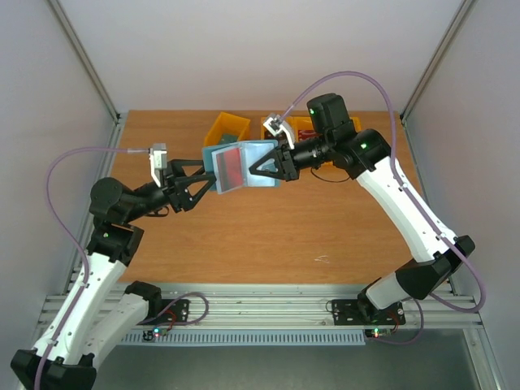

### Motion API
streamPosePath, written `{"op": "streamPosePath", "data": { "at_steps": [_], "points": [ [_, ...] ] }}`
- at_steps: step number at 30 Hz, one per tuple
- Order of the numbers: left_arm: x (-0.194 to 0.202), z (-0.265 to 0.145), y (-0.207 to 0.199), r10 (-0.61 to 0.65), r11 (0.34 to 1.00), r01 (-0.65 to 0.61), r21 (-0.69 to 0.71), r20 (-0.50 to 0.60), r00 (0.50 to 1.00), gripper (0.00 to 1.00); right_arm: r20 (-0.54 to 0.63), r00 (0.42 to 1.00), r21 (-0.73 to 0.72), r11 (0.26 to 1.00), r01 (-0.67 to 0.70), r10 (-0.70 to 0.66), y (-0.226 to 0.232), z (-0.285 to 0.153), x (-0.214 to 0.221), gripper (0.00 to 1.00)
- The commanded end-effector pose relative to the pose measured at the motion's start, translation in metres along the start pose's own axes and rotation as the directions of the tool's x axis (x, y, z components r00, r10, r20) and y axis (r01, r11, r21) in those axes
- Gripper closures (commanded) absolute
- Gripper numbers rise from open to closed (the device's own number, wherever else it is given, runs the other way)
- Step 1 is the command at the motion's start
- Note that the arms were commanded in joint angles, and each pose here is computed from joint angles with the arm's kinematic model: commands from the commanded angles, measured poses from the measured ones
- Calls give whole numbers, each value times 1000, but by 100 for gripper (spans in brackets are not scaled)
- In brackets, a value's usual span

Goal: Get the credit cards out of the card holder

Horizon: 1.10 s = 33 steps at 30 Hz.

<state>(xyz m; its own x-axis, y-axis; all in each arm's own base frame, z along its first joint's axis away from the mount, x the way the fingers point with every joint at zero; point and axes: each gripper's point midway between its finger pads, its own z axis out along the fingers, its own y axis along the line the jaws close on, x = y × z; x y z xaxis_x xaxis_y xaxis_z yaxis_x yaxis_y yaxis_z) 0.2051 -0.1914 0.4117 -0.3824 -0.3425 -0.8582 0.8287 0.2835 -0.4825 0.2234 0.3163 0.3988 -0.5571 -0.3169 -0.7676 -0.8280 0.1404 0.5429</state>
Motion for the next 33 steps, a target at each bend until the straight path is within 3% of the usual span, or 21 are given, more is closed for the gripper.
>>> {"op": "streamPosePath", "data": {
  "at_steps": [1, 4, 10, 33],
  "points": [
    [3, 3, -3, 54, 998, -53, 23, -17, 998, 26, 25, 999, -28, 999, 31, -30, 11, -1, -11, 99],
    [7, 6, -7, 71, 997, -69, 45, -34, 997, 31, 24, 999, -29, 999, 36, -35, 11, 1, -12, 99],
    [5, 4, -4, 81, 996, -81, 24, -7, 997, 59, 25, 998, -30, 998, 50, -50, 15, -2, -11, 99],
    [3, -2, 17, 35, 998, -33, -61, 39, 999, 69, 1, 997, -132, 989, 73, -74, 40, -8, -8, 98]
  ]
}}
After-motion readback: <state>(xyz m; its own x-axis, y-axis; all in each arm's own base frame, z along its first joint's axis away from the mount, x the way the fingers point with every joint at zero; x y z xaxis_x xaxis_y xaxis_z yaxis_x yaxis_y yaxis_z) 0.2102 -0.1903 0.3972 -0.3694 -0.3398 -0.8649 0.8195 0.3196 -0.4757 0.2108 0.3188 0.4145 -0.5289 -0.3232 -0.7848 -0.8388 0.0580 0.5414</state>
